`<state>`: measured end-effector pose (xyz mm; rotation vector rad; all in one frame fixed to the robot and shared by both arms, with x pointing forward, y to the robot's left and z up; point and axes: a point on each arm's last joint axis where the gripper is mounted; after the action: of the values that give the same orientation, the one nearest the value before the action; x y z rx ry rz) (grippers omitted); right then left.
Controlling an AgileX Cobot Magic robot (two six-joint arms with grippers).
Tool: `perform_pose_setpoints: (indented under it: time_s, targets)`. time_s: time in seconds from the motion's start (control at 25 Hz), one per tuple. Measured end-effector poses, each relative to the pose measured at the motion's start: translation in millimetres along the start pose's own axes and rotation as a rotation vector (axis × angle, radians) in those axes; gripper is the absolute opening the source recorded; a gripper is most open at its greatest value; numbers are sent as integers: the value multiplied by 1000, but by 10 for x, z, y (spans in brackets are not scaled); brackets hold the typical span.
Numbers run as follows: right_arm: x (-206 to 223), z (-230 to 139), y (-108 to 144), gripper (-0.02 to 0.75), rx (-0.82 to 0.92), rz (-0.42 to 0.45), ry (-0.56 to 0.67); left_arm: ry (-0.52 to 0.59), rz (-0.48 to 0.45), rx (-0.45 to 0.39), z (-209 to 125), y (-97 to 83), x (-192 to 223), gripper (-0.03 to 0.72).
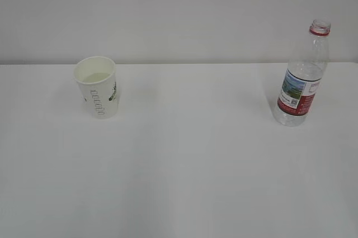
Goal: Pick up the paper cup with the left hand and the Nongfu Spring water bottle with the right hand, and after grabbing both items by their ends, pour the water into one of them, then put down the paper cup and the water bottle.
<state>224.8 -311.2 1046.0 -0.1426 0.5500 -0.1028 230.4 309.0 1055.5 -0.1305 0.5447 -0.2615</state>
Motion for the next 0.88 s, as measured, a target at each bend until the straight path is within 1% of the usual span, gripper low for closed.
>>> perform_pose_setpoints:
  time_s: [0.88]
  targets:
    - [4, 2, 1, 587, 0, 0, -3, -11, -3, 0, 6, -2, 11, 401]
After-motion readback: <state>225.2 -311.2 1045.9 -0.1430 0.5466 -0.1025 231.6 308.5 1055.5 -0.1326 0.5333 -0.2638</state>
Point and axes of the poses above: a point on each arm's last joint axis where the gripper is mounted, x pointing out along that axis toward the gripper, y along the wrist's bending axis when the last joint is at zero, z = x × y, and after that the axes turned 8 degrees about -x, right-handed
